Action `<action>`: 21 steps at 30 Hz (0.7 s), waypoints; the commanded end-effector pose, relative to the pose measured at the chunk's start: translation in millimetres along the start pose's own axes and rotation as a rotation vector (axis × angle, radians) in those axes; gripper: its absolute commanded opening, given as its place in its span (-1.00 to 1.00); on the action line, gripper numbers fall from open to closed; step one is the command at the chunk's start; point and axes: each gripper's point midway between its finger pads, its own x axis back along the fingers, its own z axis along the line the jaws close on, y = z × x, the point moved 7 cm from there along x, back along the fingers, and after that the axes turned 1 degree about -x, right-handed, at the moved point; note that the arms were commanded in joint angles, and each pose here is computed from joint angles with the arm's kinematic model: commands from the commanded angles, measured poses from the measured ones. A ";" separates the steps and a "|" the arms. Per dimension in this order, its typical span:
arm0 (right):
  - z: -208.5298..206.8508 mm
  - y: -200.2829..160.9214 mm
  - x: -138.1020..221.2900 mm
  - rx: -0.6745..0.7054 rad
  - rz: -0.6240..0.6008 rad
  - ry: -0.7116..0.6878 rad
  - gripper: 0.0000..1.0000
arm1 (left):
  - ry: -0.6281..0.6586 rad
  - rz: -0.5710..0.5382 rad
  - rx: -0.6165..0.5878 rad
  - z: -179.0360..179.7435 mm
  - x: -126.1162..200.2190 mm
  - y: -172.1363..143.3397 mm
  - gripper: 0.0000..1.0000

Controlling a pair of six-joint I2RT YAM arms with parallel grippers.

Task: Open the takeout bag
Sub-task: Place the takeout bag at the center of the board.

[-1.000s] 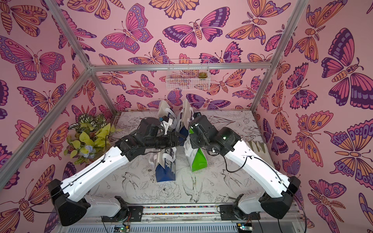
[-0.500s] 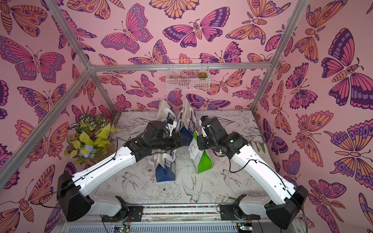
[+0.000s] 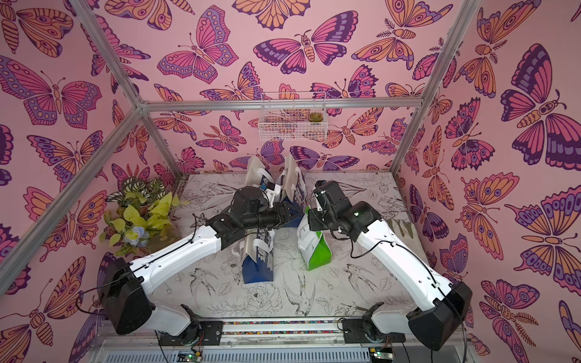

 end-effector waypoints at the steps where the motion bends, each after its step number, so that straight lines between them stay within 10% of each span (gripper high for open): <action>1: -0.5 2.2 13.5 -0.011 -0.012 0.020 -0.50 | -0.046 0.018 0.005 -1.6 -7.0 2.3 0.07; 5: -0.9 0.2 17.3 -0.012 -0.007 0.040 -0.27 | -0.075 0.013 0.021 0.9 -10.9 1.6 0.07; 12: -2.2 -0.7 22.3 -0.029 -0.004 0.062 -0.85 | -0.109 0.001 0.007 -5.6 -10.4 4.7 0.00; 21: -6.4 5.1 17.1 -0.136 0.014 0.283 -1.00 | -0.109 0.016 0.013 4.8 -15.1 -1.5 -0.01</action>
